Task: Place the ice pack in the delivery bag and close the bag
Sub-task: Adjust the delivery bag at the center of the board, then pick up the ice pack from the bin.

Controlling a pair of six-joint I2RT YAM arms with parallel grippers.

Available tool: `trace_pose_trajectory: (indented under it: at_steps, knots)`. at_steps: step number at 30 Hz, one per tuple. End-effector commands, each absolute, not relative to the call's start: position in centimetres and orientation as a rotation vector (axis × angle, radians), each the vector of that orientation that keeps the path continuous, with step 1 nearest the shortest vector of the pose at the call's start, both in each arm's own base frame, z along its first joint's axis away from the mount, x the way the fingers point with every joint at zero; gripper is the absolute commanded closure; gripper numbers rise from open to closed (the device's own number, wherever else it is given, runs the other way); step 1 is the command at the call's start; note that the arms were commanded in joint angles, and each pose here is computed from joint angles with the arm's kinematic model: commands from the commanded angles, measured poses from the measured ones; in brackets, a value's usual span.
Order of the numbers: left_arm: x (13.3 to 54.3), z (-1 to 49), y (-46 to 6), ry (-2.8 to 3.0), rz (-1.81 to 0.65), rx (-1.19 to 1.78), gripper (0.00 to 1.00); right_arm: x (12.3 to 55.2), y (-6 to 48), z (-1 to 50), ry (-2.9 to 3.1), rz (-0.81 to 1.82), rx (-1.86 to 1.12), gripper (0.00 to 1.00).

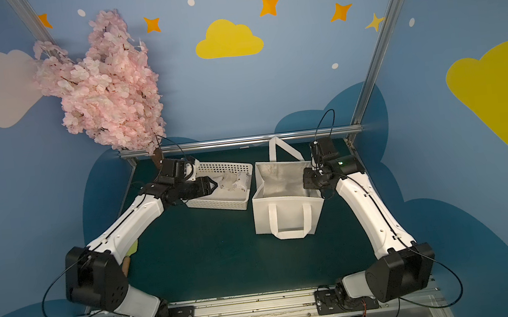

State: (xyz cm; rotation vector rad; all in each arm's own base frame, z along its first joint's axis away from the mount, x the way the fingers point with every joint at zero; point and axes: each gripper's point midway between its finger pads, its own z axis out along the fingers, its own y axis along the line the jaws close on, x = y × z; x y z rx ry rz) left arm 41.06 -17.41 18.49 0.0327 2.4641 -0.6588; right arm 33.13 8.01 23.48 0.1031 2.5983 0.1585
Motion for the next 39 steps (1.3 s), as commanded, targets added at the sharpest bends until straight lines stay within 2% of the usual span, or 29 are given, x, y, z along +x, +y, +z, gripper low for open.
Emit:
trace_pose_trajectory:
  at_steps: [1, 2, 7, 18, 27, 31, 33, 36, 39]
  knots:
    - [43.0, 16.7, -18.1, 2.543, -0.63, 0.057, 0.35, 32.5, 8.5, 22.9, 2.635, 0.21, 0.118, 1.0]
    - [43.9, 16.1, -18.4, 2.562, -0.622, 0.066, 0.39, 32.4, 8.5, 23.0, 2.633, 0.213, 0.108, 1.0]
    - [48.1, 13.0, -19.8, 2.617, -0.542, 0.118, 0.45, 32.0, 8.8, 23.3, 2.624, 0.245, 0.088, 1.0]
    - [53.8, 7.4, -21.2, 2.694, -0.337, 0.253, 0.43, 31.0, 8.8, 23.8, 2.618, 0.274, 0.079, 1.0]
    - [53.6, 3.7, -21.9, 2.743, -0.232, 0.383, 0.39, 30.6, 9.0, 23.7, 2.626, 0.286, 0.066, 1.0]
    - [52.9, 1.9, -23.1, 2.759, -0.182, 0.451, 0.32, 30.6, 8.8, 23.4, 2.631, 0.276, 0.064, 1.0]
    - [52.5, 0.9, -23.4, 2.775, -0.16, 0.46, 0.25, 30.6, 8.8, 23.5, 2.631, 0.277, 0.061, 1.0]
    - [52.1, -0.3, -23.3, 2.792, -0.101, 0.477, 0.25, 30.6, 8.9, 23.4, 2.635, 0.283, 0.061, 1.0]
    - [52.4, -0.4, -22.9, 2.793, -0.077, 0.451, 0.34, 30.5, 8.9, 23.3, 2.636, 0.287, 0.064, 1.0]
